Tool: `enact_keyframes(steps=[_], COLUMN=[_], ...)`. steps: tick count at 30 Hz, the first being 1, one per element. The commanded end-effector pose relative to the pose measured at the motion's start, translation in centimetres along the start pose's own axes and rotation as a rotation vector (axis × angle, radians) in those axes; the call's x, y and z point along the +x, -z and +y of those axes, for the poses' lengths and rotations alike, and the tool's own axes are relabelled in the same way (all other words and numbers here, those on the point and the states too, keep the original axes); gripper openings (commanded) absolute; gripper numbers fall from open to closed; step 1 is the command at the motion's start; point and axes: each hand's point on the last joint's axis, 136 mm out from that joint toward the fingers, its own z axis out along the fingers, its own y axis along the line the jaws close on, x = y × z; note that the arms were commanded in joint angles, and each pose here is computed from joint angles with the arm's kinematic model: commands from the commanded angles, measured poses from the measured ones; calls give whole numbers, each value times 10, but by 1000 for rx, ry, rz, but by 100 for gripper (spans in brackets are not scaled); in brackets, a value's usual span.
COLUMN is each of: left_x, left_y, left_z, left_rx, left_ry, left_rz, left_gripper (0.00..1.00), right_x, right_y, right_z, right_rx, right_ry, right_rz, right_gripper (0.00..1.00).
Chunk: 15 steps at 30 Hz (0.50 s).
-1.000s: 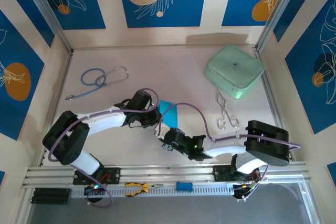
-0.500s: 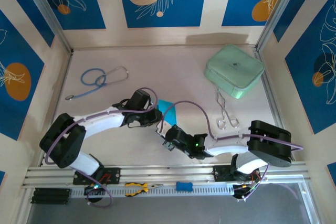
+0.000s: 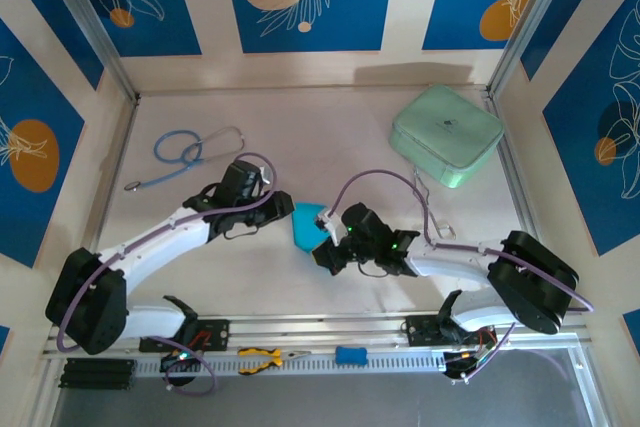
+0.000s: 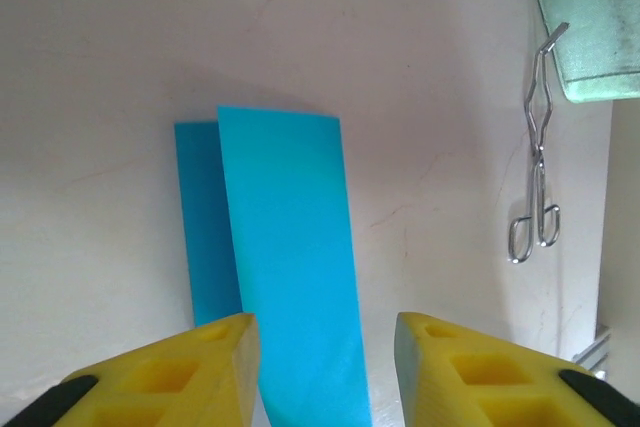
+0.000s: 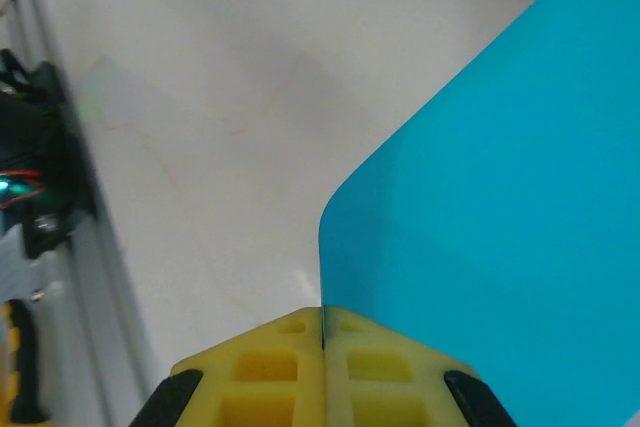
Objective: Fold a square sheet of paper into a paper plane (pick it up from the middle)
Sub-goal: Fold the paper at the center of the table.
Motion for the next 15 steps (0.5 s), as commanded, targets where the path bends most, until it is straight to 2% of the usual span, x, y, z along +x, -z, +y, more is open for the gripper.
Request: enact_keyframes(steps=[1,7,15], left_x=[-5,-9,-13], left_y=[-3,-28,-63], left_z=[-6,-25,-21], left_rx=[28,104,74], left_ry=[-44,-69,-99], left_rz=[16,82,160], left_gripper=[35,25,20], right_x=[0,-4,-1], right_y=[3,1,-1], right_z=[25,27,23], right_rx=[-176,-222,-242], right_ry=[-86,-136,-183], right_rz=[68,84,92], right_gripper=[4,4,4])
